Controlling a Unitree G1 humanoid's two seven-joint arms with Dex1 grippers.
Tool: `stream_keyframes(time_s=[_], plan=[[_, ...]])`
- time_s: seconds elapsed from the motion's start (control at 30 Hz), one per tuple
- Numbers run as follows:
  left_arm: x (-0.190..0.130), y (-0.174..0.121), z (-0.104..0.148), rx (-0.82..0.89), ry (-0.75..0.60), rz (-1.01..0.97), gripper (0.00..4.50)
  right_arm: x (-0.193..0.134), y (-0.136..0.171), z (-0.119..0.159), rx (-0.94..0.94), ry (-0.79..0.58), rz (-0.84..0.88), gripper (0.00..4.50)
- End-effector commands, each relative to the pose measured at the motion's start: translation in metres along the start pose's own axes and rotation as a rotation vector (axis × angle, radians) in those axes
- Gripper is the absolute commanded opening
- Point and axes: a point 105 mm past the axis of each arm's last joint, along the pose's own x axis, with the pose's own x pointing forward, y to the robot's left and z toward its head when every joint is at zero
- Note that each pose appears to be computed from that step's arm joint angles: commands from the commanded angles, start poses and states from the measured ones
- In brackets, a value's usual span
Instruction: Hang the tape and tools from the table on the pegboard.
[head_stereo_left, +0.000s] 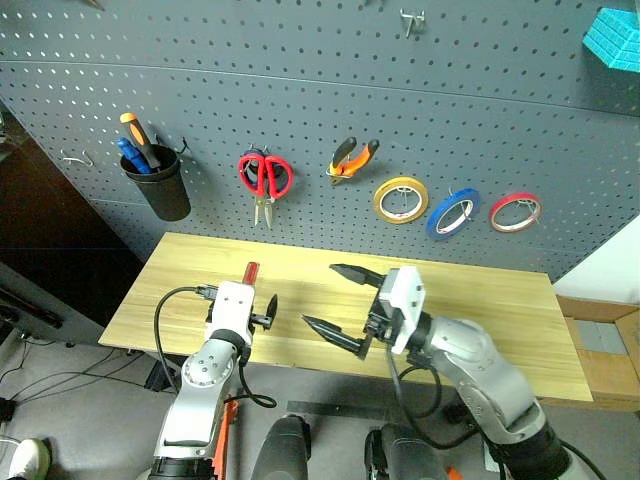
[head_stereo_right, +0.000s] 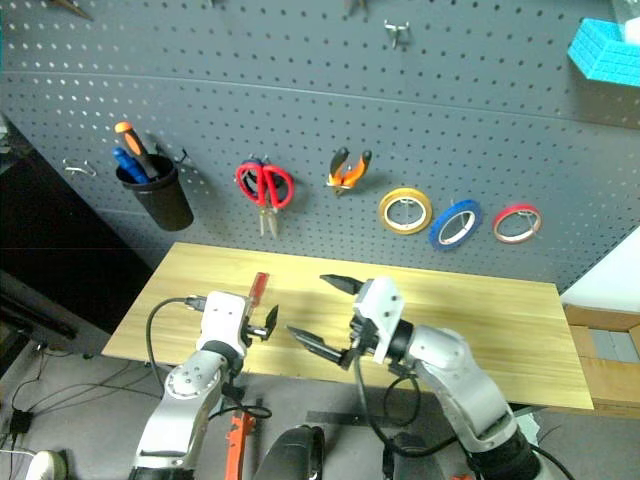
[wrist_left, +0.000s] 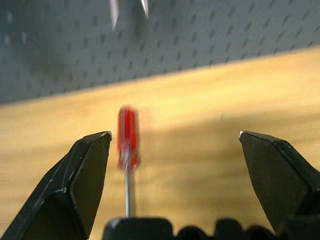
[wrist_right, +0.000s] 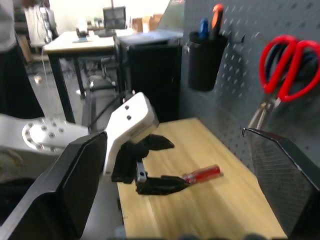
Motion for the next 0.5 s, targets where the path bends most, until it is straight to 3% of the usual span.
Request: stream_keyframes(time_s=[0.03,0.23,0.5], plan=[[0.014,0.014,0.009,-0.026,-0.005,-0.003,4.39,0.018,0.0,0.003,-0.048,0.009,-0.005,4.5],[0.044,0.034,0.002,-0.054,0.064,-0.025,4.39,0.047,-0.004,0.008,0.012,0.018,0.002,4.5],[0.058,0.062,-0.013,-0.049,0.152,-0.018,4.39,0.048,-0.01,0.007,0.01,0.07,0.005,4.5]])
